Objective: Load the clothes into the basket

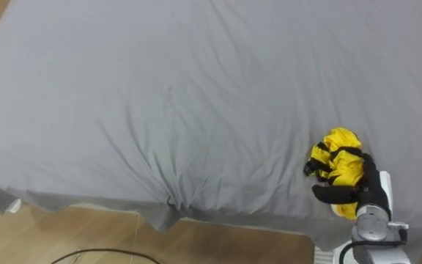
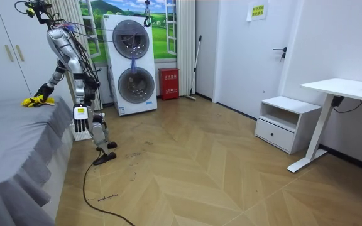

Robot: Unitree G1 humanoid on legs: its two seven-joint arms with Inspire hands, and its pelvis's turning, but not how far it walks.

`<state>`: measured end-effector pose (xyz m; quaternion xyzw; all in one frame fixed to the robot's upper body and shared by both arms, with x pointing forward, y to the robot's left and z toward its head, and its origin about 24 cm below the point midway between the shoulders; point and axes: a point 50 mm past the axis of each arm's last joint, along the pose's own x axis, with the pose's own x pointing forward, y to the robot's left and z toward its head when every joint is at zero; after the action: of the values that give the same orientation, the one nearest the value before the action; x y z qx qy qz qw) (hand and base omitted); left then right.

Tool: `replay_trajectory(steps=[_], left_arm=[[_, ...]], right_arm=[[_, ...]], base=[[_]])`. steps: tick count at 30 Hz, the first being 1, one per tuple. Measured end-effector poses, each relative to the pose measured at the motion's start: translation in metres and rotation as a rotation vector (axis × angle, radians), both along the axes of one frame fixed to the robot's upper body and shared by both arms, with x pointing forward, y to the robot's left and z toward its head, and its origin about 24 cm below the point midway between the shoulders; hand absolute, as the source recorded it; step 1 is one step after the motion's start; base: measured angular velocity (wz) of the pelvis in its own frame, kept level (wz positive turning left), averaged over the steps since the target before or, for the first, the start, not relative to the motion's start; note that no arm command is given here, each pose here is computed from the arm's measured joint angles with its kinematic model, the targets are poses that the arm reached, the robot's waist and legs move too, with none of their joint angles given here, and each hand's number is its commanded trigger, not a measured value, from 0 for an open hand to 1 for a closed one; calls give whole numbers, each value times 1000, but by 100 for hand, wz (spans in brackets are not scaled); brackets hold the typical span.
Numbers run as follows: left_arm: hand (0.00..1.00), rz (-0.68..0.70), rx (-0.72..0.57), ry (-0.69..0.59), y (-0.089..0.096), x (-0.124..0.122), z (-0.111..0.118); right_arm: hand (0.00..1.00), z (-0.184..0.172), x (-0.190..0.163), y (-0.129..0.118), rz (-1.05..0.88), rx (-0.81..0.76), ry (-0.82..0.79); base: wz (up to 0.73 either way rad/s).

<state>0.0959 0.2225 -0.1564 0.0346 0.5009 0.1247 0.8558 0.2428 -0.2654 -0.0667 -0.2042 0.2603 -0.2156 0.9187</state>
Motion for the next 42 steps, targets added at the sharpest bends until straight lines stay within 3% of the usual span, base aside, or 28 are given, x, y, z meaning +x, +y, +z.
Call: replay_trajectory(steps=[18, 31, 35, 42], left_arm=[[0, -9, -15, 15, -1, -1, -1], [0, -6, -12, 16, -1, -5, -2], [0, 12, -8, 22, 2, -12, -2], [0, 59, 17, 52, 10, -34, -3]], right_arm=[[100, -31, -26, 24, 122, 82, 159], [100, -36, -36, 22, 126, 101, 197], [100, -28, -32, 18, 106, 137, 131], [100, 12, -17, 12, 104, 158, -125]], base=[[0], [0], [0], [-8]])
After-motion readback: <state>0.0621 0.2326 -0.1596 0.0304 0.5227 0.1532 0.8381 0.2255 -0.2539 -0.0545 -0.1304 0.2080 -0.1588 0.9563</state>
